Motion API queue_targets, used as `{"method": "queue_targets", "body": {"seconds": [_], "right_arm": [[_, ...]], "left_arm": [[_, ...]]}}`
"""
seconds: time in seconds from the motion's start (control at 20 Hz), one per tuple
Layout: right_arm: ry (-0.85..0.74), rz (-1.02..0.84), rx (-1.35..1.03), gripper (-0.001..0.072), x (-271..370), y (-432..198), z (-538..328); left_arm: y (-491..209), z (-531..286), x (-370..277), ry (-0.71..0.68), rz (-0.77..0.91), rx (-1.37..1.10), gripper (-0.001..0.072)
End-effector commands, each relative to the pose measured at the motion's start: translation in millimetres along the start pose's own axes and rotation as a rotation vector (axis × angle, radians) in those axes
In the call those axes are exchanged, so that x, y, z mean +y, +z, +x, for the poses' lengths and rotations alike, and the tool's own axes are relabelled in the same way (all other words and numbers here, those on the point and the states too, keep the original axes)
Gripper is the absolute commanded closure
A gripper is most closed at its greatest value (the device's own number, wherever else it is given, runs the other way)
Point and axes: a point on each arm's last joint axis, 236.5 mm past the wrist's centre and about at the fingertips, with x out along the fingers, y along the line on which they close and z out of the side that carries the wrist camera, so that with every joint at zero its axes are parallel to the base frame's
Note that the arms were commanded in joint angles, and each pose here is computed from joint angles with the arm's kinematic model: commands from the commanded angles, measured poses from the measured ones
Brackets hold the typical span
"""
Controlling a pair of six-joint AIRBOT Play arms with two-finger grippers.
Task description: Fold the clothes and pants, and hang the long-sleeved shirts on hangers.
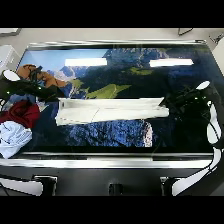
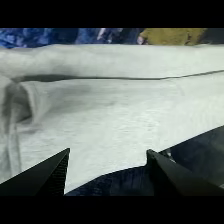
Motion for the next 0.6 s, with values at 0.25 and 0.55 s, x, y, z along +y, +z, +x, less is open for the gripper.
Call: {"method": "queue_targets", "body": {"seconds": [0.25, 0.55], "right_arm": [[0.262, -0.143, -0.068, 0.0658, 98, -11, -35], [0.291, -0.501, -0.198, 0.0657, 206, -113, -135]], "left_arm": [[25, 31, -120, -0.116, 0.171, -0.187, 0.0524], [-56, 185, -182, -0.125, 0.123, 0.017, 0.0684]]}}
